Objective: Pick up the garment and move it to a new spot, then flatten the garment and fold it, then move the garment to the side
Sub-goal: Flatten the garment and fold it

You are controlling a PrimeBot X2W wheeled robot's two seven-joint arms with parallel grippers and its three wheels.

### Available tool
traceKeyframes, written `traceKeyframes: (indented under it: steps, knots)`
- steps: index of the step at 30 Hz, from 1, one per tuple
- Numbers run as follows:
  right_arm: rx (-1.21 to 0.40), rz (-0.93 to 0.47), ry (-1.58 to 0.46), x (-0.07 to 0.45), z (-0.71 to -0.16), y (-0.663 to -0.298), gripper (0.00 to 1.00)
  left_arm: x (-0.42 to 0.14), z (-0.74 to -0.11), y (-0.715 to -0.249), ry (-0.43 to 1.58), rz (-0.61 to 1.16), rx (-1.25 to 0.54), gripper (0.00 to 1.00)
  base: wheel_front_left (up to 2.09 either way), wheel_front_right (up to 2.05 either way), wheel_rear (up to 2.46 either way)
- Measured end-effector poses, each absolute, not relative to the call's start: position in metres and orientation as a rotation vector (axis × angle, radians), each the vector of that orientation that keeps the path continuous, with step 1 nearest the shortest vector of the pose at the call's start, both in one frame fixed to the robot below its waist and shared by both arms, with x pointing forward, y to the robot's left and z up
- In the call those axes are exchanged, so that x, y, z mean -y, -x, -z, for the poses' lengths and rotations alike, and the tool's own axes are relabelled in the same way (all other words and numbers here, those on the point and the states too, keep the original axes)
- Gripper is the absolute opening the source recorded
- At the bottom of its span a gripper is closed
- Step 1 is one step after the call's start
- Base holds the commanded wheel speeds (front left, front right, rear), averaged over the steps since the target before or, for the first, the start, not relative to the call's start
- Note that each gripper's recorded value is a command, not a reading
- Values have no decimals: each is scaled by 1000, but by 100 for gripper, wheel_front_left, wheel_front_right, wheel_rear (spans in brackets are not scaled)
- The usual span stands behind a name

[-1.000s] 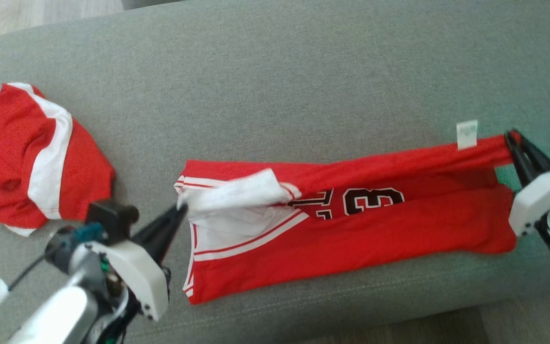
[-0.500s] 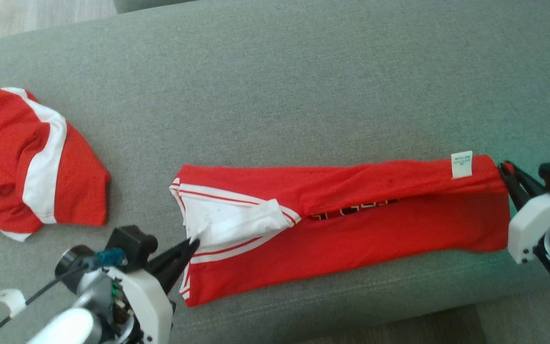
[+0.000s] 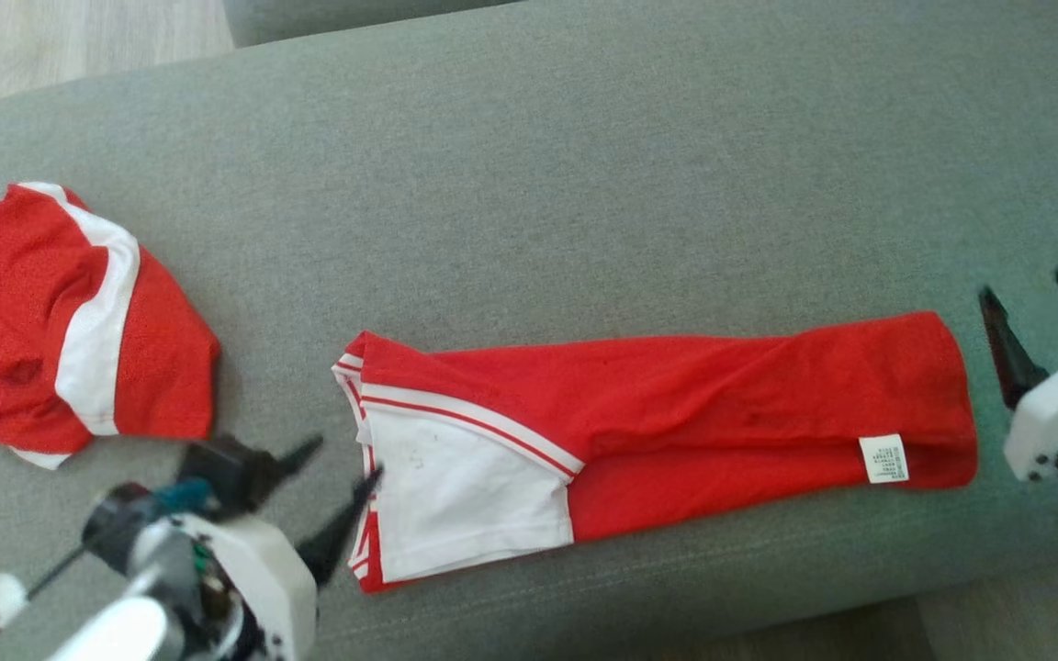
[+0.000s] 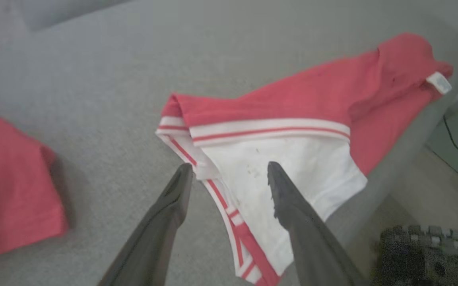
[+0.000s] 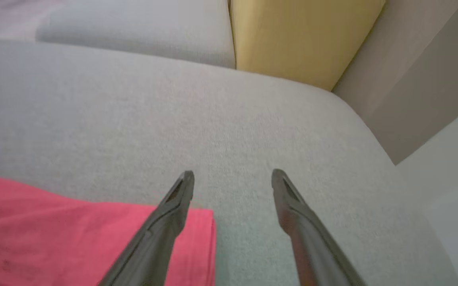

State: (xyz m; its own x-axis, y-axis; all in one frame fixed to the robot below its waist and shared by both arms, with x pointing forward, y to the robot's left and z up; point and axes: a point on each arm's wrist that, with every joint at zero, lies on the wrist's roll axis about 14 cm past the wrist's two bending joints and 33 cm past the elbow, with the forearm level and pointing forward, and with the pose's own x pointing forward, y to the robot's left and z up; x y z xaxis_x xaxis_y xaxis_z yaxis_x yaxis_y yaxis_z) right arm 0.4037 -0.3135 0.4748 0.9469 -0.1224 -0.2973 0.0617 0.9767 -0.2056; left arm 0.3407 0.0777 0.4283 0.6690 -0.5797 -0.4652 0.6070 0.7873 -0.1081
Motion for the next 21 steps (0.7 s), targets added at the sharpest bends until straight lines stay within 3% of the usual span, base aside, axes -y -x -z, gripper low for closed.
traceKeyframes:
  steps: [13, 21]
  knots:
    - [241, 12, -10, 232, -580, -413, 100, -107, -528, -410, 314, 244, 23, 100, 0, 0, 0]
    - [222, 49, -73, 225, -555, -385, 100, -112, -521, -400, 333, 131, 55, 100, 0, 0, 0]
